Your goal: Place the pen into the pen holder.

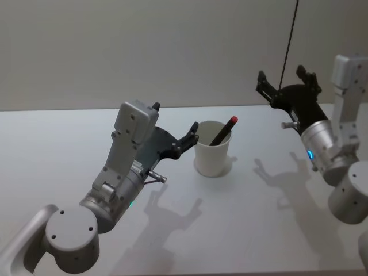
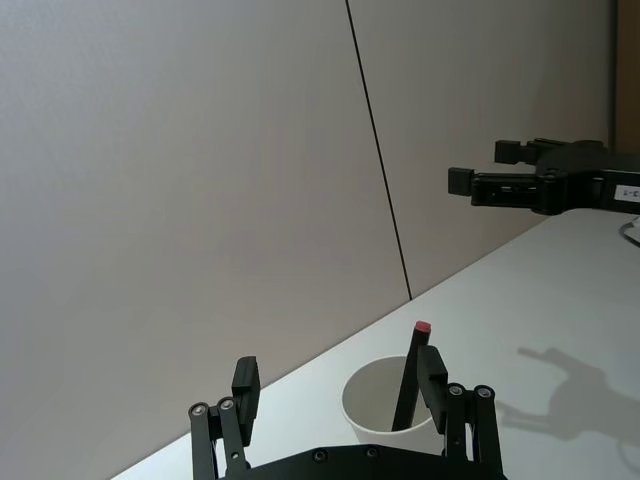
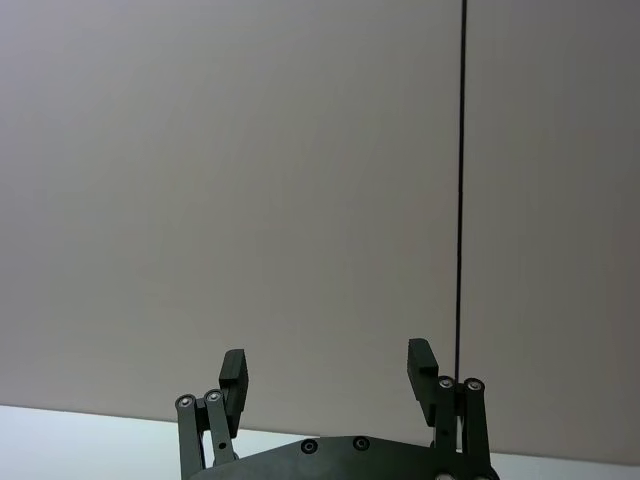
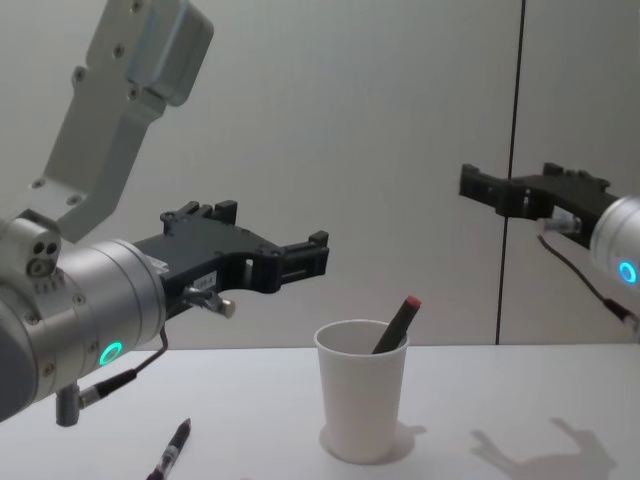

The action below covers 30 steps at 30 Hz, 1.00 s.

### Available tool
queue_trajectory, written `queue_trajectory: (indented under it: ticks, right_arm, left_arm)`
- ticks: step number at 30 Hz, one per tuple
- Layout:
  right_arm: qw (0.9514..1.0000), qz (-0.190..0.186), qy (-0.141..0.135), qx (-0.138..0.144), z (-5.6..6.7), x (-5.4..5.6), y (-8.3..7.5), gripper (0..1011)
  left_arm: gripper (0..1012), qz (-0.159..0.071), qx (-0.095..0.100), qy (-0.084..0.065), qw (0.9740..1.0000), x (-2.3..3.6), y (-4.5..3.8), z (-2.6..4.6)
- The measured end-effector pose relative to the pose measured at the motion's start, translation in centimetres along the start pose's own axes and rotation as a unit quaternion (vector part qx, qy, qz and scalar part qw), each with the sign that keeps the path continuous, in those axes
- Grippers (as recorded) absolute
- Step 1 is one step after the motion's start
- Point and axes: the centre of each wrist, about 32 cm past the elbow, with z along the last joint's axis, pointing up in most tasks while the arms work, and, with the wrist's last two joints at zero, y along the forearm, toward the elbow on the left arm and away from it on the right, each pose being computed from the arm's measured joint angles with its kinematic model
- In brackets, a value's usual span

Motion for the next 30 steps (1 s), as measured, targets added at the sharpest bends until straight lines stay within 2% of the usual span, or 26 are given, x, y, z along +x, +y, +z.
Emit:
queue_trajectory:
  ticks: [13,30]
  right_arm:
    - [0.9997,-0.021,0.005,-0.012,0.2,0.7,-2.0,1001]
    - [0.9994,-0.028,0.007,-0.018,0.2,1.0,-2.8,1001]
  left_arm:
    - [1003,0.0,0.0,0.0,1.0,0.0,0.0,0.0]
    - [1003,0.0,0.003,0.0,1.0,0.03,0.0,0.0]
